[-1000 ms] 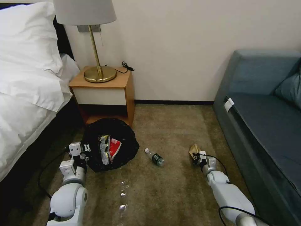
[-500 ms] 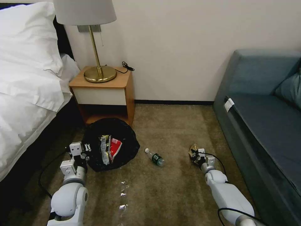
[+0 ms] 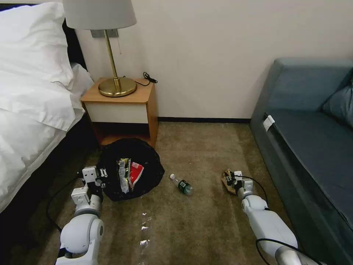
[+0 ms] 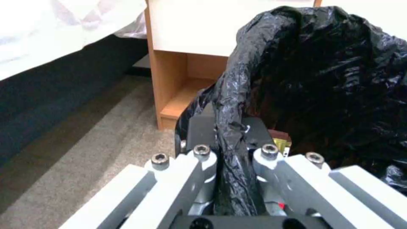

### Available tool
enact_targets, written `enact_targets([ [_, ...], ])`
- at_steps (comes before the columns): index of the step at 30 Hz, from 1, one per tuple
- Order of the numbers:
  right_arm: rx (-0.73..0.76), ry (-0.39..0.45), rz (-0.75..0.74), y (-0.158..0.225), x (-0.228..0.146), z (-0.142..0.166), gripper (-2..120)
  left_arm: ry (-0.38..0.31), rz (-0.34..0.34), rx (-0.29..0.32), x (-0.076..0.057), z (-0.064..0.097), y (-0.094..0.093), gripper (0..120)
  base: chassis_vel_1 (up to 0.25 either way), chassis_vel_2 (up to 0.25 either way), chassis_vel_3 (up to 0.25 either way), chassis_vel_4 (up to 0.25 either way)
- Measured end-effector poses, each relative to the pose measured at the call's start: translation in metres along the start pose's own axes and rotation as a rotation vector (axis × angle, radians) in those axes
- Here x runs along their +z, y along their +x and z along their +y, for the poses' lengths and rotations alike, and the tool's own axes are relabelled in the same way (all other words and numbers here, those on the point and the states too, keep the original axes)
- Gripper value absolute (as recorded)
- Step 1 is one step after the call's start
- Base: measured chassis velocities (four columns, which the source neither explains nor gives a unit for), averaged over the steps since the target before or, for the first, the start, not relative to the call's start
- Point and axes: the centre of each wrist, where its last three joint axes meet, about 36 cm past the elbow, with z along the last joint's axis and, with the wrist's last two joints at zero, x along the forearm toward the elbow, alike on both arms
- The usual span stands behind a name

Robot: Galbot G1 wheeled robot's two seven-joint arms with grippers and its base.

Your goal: Pick up the trash bin, then pick up the garbage on the floor and place it into the trash bin.

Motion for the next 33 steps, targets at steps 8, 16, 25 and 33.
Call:
enact_targets([
  [8,0.023,-0.008,0.017,-0.005,-0.002,-0.006,82,-0.004,-0.003,0.004,-0.001,-0.002,0.003,5,0.000,0.000,0.000,0.000],
  [16,0.052,-0.017,0.063,-0.008,0.006,-0.008,100,-0.006,-0.003,0.003,-0.002,-0.002,0.006,5,0.000,0.000,0.000,0.000],
  [25,0.091,-0.052,0.123,-0.008,0.007,-0.014,100,-0.006,-0.003,0.005,-0.002,-0.004,0.007,5,0.000,0.000,0.000,0.000],
  [33,0.071,-0.087,0.145,-0.007,0.011,-0.015,100,-0.006,-0.006,0.007,-0.003,-0.006,0.006,5,0.000,0.000,0.000,0.000],
])
